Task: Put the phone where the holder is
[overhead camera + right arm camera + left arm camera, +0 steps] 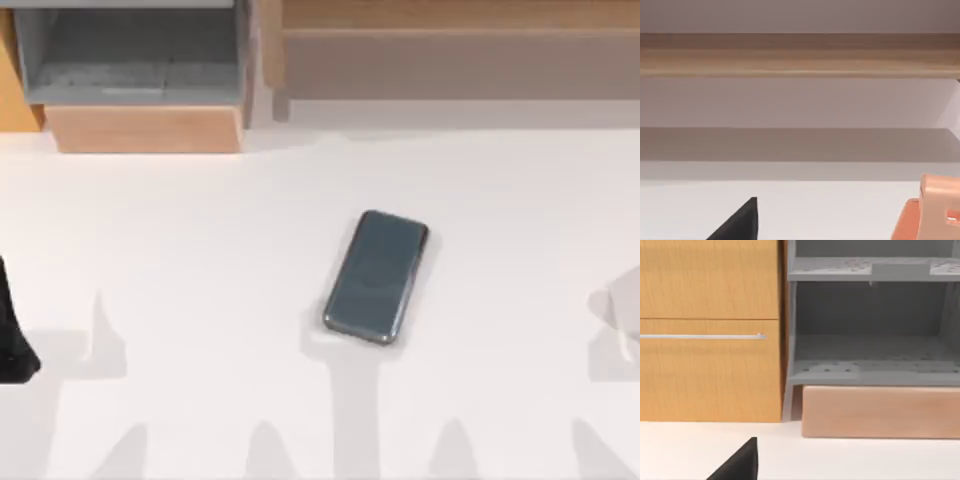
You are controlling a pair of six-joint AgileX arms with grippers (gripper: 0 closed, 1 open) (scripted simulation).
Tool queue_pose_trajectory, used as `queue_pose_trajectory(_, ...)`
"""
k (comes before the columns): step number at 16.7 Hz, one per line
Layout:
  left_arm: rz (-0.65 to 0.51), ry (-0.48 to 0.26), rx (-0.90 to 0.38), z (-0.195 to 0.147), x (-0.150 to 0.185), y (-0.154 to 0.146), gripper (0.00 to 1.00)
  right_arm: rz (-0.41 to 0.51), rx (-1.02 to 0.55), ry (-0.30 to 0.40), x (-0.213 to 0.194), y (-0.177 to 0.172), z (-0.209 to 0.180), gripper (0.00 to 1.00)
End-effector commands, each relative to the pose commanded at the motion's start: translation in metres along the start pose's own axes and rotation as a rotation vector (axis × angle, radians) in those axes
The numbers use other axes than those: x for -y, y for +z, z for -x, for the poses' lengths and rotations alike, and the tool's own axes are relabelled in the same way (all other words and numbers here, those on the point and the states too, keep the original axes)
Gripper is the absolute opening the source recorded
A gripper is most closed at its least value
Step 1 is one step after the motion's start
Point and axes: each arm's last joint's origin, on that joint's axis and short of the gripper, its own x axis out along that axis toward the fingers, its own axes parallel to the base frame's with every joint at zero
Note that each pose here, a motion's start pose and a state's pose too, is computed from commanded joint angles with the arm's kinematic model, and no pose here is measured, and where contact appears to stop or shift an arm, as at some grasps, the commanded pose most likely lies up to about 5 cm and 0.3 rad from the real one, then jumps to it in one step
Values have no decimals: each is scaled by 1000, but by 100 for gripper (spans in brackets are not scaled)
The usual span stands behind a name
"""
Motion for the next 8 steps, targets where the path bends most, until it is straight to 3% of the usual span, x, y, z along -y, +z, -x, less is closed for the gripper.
queue_pose_trajectory(4, 0, 0, 0, 0, 0, 0, 100, -11, -27, 19, -2, 4, 0, 100)
queue_pose_trajectory(8, 0, 0, 0, 0, 0, 0, 100, -75, -189, 109, -11, 25, -6, 100)
